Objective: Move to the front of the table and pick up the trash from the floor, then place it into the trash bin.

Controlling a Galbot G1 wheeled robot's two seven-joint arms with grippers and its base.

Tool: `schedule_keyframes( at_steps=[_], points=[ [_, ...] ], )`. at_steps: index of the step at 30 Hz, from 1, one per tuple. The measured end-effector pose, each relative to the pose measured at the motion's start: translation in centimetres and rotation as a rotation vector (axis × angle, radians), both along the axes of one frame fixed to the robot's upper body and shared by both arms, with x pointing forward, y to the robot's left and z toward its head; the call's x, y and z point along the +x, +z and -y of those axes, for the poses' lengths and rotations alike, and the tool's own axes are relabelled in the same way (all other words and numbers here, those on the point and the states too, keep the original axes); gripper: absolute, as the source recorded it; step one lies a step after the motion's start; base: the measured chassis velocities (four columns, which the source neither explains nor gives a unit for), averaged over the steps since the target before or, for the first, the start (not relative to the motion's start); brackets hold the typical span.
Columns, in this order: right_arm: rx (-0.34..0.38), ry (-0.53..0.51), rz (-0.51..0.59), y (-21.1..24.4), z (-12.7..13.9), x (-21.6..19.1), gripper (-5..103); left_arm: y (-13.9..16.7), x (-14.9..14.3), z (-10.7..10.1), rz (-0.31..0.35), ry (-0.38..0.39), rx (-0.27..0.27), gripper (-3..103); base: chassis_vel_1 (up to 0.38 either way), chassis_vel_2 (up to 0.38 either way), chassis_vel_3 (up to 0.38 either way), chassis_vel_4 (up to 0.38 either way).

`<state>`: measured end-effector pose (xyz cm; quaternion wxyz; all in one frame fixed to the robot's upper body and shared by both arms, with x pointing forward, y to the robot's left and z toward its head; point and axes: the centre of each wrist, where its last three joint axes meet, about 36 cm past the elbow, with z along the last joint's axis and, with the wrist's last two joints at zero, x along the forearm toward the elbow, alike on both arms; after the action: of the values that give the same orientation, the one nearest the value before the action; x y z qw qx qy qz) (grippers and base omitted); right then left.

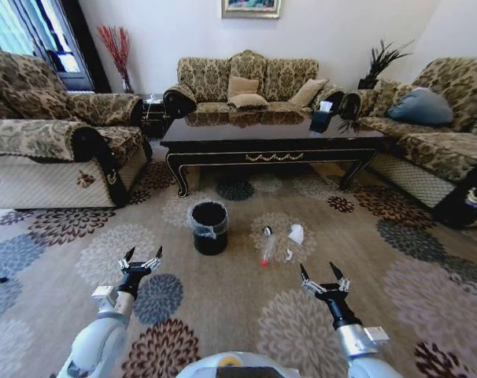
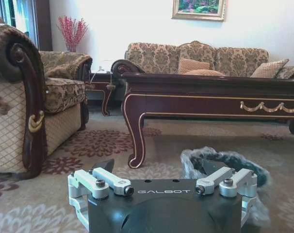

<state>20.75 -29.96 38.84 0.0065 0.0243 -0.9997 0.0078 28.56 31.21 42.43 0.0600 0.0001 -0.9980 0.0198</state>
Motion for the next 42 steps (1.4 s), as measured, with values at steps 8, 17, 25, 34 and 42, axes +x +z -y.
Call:
schedule_keyframes(
  at_steps=[8,17,25,34,42],
  points=[
    [-0.004,-0.002,-0.001,0.0,-0.1,-0.2,100,0.0,0.2,0.0,-0.004,-0.001,0.002,100,-0.232,0.235,0.229,-0.229],
    [-0.003,-0.006,0.001,-0.1,-0.2,-0.3,100,0.3,1.0,0.2,-0.011,0.001,0.014,100,-0.226,0.227,0.226,-0.225],
    [0.004,-0.026,0.003,-0.3,-0.4,-0.1,100,2.0,3.4,2.3,-0.058,-0.016,0.071,100,-0.115,0.106,0.103,-0.114],
    [0.009,0.003,-0.014,-1.2,-0.9,0.8,100,7.3,6.2,3.1,-0.286,-0.064,0.044,100,0.0,0.0,0.0,0.0],
    [0.013,0.002,-0.009,-0.8,-0.9,1.0,100,9.0,10.3,3.1,-0.428,-0.119,0.047,100,0.0,0.0,0.0,0.0]
  ],
)
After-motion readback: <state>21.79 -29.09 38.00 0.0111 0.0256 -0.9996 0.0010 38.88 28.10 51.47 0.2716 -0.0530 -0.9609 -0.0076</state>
